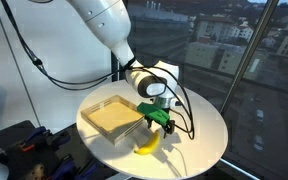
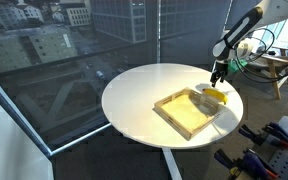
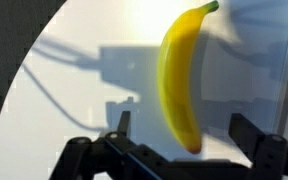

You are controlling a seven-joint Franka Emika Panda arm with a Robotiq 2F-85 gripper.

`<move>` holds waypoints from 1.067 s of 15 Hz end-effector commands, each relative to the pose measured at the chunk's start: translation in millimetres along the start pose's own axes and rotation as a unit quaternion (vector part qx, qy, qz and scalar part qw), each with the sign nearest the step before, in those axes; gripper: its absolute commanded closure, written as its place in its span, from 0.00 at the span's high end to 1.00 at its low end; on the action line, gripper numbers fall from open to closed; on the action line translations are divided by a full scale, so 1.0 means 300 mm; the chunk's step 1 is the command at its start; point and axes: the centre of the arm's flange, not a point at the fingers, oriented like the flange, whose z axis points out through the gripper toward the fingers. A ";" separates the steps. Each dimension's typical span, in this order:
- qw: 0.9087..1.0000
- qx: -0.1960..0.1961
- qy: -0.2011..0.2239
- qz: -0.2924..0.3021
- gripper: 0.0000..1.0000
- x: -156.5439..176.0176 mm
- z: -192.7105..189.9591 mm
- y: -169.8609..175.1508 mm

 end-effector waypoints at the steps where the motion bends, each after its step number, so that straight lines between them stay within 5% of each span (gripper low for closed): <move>1: 1.000 -0.006 0.009 -0.025 1.00 -0.007 -0.003 0.017; 16: 0.999 -0.008 -0.013 -0.043 1.00 -0.042 0.071 0.023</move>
